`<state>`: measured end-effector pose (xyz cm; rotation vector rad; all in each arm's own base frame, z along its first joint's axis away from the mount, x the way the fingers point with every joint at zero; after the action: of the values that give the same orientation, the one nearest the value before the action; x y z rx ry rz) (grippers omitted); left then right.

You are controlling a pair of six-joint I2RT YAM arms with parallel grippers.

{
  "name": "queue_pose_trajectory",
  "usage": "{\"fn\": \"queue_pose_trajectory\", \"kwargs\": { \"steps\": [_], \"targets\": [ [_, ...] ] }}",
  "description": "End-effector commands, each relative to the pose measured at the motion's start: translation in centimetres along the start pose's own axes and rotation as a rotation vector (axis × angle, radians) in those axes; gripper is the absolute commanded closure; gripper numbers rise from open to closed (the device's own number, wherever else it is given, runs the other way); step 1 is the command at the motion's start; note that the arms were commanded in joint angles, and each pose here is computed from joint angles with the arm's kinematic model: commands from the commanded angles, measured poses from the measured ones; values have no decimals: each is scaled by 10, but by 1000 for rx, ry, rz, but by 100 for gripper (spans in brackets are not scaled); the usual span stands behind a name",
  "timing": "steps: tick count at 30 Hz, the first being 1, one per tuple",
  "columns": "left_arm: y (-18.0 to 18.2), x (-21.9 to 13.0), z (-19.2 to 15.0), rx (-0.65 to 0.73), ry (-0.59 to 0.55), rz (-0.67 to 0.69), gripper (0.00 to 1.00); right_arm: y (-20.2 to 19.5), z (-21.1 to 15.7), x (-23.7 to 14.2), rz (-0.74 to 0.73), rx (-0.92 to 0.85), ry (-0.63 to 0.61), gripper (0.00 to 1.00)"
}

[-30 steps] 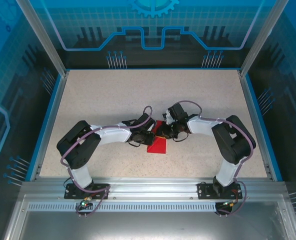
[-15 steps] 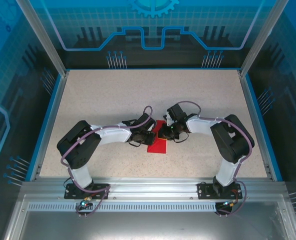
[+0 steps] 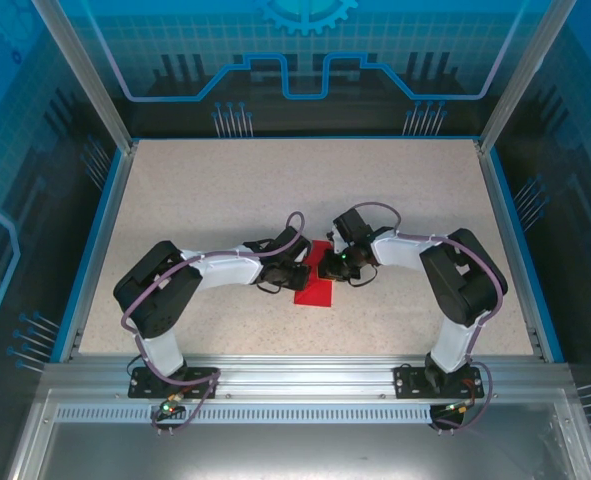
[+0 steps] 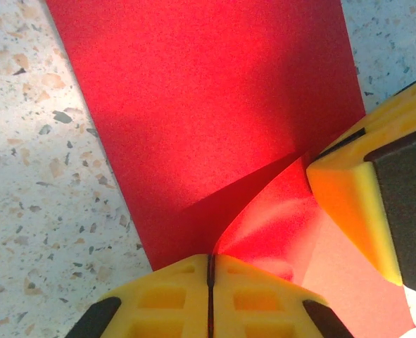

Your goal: Fold a paper plane with a square sheet of paper (fold left side to right side)

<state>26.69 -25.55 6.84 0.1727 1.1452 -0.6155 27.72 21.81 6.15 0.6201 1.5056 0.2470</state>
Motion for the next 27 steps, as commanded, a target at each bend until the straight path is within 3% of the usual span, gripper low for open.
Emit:
{"fn": "queue_pose_trajectory", "kwargs": {
  "steps": [1, 11, 15, 21, 27],
  "targets": [
    [1, -3, -3, 6, 27, -1, 89, -24, -8, 12, -115, 25, 38, 86],
    [-3, -69, 10, 6, -102, 15, 66, -28, -7, 15, -112, 38, 52, 86],
    [-8, -85, 7, -8, -137, -34, 64, -27, -7, 14, -109, 38, 52, 86],
    [-31, -79, 1, -21, -144, -226, 65, -26, -7, 14, -102, 37, 52, 86],
    [-40, -53, -7, -30, -78, -288, 68, -26, -7, 14, -101, 36, 55, 86]
  ]
}}
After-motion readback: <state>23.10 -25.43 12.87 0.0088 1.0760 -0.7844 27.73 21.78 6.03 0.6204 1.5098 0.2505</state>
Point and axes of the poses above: each hand's point on the last joint's axis, 136 mm out from that joint toward the fingers, its own x axis out along the fingers, its own y axis along the line the jaws close on, z = x × y, the point moved 6 cm from there along -x, back along the fingers, and after that the axes turned 15 degrees about x, right-handed, at the moved point
